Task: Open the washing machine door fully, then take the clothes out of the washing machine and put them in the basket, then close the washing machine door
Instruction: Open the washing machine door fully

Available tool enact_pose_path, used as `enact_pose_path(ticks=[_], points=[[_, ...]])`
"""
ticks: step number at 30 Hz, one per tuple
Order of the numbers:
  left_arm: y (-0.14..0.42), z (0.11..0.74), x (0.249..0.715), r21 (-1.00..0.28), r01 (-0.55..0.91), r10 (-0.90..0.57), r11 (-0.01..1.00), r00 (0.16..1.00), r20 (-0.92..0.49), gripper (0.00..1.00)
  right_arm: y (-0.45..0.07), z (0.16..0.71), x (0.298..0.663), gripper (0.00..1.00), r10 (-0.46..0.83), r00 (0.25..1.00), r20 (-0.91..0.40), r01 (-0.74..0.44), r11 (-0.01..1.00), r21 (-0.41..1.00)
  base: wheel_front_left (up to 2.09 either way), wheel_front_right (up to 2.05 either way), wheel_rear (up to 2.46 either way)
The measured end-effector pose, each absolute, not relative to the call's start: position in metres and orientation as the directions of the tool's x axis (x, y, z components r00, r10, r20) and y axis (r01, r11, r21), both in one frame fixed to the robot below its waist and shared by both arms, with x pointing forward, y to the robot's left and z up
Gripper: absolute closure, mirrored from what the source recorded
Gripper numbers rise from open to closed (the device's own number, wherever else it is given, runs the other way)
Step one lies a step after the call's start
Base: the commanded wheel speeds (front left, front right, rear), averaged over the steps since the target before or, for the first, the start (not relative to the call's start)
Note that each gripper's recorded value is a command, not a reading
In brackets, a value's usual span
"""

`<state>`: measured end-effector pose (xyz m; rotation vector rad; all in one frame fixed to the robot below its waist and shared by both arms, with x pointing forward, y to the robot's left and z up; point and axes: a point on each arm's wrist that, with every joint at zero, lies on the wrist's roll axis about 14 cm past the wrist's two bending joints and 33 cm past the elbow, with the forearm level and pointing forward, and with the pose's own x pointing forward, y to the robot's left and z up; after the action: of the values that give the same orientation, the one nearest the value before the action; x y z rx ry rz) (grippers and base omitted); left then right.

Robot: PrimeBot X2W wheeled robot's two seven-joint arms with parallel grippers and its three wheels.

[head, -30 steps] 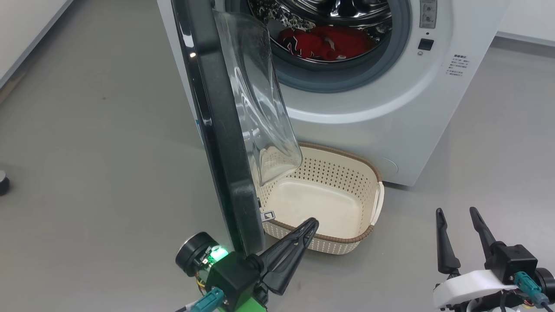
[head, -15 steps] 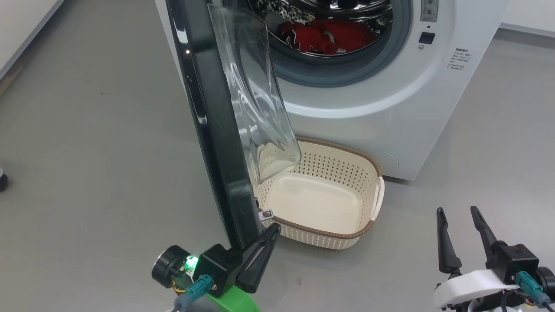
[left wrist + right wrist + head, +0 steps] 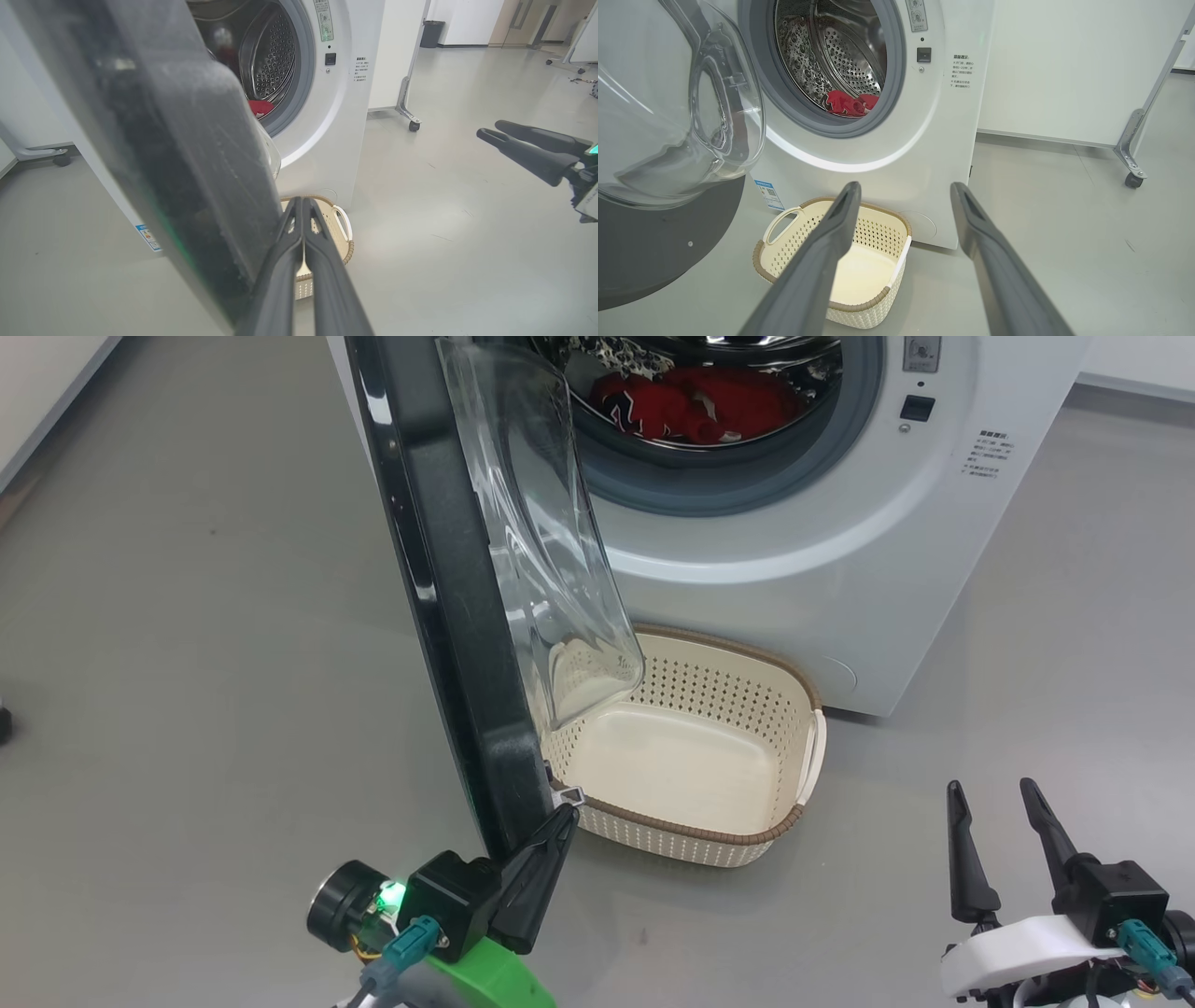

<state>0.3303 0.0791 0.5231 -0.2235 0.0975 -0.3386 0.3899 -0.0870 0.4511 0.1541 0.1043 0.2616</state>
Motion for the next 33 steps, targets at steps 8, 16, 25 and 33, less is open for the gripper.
enact_pose_path(ticks=[8,16,25,33], points=[[0.086,0.519,0.332,-0.239,0.280,-0.303,0.930,0.951,-0.064,1.00,-0.087,0.450,0.392,0.00,0.266,0.960,-0.085,-0.250,0.955,0.161,0.00,0.00,0.00],[0.088,0.519,0.331,-0.250,0.259,-0.283,0.933,0.957,-0.062,1.00,-0.084,0.450,0.395,0.00,0.276,0.958,-0.083,-0.260,0.952,0.160,0.00,0.00,0.00],[0.096,0.519,0.329,-0.252,0.226,-0.248,0.941,0.967,-0.056,1.00,-0.074,0.447,0.398,0.00,0.305,0.948,-0.087,-0.289,0.945,0.155,0.00,0.00,0.00],[0.104,0.520,0.326,-0.250,0.195,-0.214,0.948,0.976,-0.051,1.00,-0.067,0.449,0.400,0.00,0.329,0.941,-0.081,-0.314,0.937,0.156,0.00,0.00,0.00]])
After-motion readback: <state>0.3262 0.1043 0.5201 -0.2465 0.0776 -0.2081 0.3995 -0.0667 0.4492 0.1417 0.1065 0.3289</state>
